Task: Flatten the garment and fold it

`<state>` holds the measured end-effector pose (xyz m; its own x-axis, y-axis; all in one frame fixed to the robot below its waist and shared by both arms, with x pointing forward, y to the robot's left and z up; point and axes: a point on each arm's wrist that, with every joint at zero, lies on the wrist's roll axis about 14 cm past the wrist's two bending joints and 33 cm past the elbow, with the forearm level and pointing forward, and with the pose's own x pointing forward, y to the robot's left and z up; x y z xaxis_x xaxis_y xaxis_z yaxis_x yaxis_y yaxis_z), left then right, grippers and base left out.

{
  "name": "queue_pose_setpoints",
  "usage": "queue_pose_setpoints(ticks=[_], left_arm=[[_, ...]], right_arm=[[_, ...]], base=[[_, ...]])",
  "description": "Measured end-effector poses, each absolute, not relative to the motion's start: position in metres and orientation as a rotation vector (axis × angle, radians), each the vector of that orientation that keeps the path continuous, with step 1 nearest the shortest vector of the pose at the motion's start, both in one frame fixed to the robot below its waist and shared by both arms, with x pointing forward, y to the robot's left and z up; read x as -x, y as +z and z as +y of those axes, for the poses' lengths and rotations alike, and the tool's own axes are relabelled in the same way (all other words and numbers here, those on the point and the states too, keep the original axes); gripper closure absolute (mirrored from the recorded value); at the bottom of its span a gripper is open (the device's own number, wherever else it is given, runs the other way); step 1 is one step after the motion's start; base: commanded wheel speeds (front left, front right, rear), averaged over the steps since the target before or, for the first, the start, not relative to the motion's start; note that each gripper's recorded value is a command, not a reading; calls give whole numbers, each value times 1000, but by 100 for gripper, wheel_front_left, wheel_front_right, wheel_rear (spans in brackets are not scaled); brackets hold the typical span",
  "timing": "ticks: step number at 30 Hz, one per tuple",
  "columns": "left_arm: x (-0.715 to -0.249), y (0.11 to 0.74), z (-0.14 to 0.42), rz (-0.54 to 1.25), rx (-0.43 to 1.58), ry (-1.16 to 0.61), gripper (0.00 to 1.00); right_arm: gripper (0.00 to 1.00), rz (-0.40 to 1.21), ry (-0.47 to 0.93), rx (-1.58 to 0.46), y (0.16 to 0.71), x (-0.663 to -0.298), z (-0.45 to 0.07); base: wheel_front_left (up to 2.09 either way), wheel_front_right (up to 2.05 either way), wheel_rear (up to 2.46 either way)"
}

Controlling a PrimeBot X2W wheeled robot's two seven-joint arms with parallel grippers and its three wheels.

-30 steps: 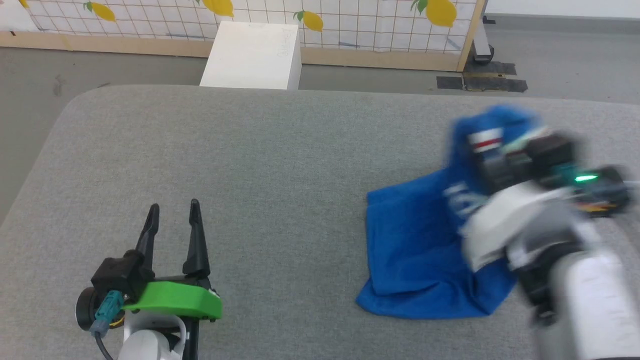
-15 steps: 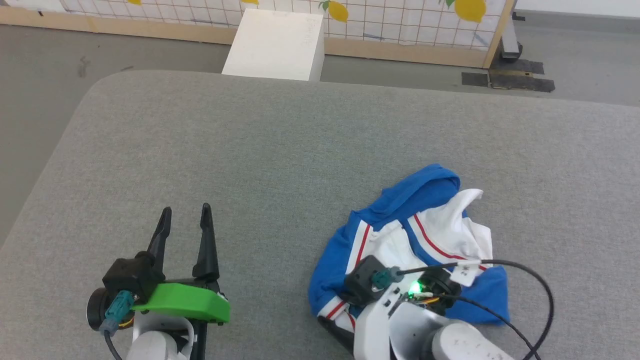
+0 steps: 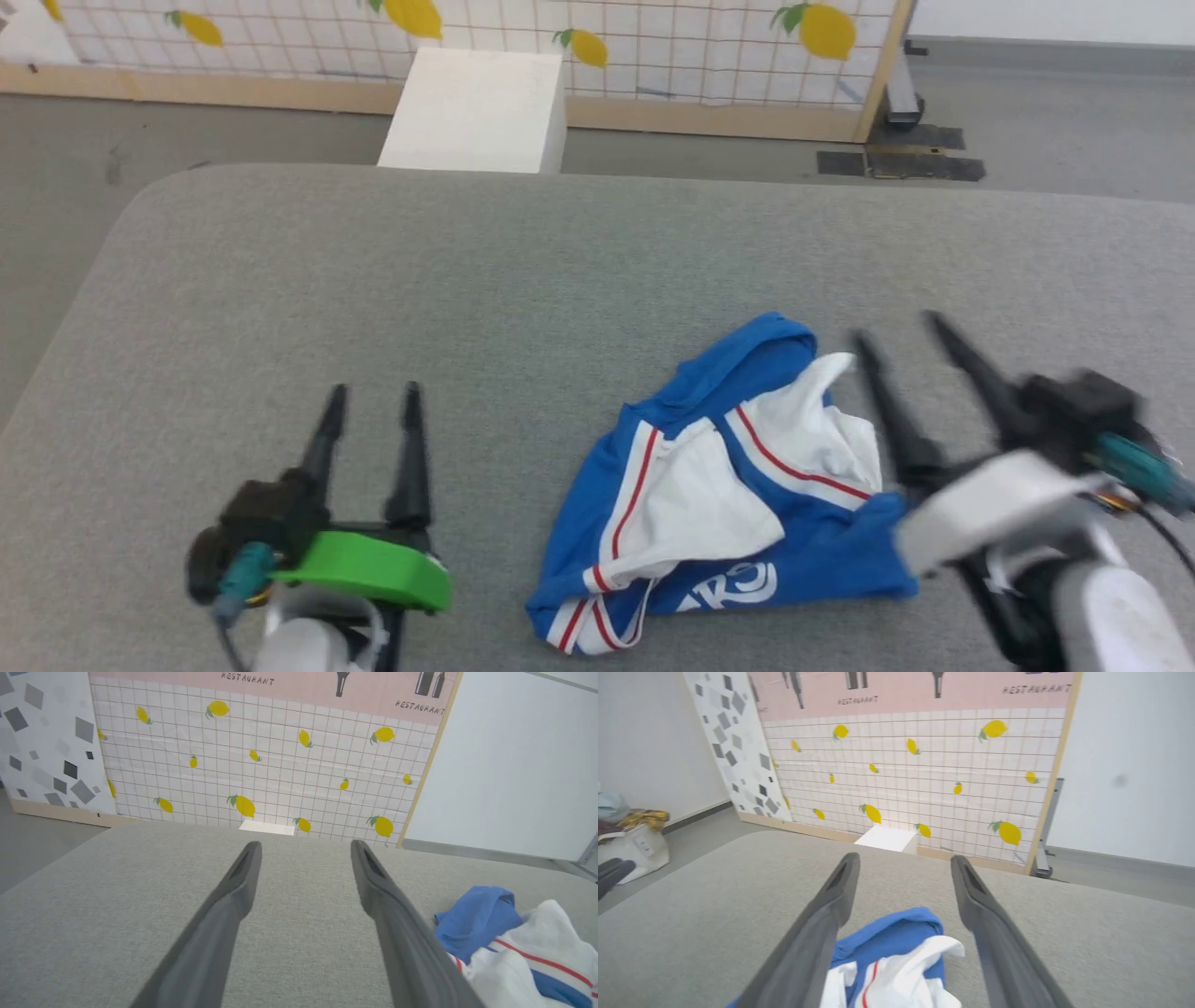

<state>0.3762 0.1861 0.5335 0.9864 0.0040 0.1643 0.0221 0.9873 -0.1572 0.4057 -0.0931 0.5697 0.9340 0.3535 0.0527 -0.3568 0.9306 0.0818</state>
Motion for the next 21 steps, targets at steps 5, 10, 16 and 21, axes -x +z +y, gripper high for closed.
queue_pose_setpoints(ticks=[5, 10, 16, 21], left_arm=[[-374, 519, 108, -73, 127, -288, 0], [-344, 492, 28, 79, -5, -612, 0], [-325, 454, -3, 301, -211, -822, 0], [-331, 433, 5, 439, -352, -827, 0]], right_arm=[[0, 19, 158, -63, 541, -392, -155], [0, 54, 85, -69, 529, -382, -178], [0, 55, 48, -91, 528, -377, -190], [0, 58, 38, -112, 526, -373, -193]], base=[[0, 0, 0], [0, 0, 0], [0, 0, 0], [0, 0, 0]])
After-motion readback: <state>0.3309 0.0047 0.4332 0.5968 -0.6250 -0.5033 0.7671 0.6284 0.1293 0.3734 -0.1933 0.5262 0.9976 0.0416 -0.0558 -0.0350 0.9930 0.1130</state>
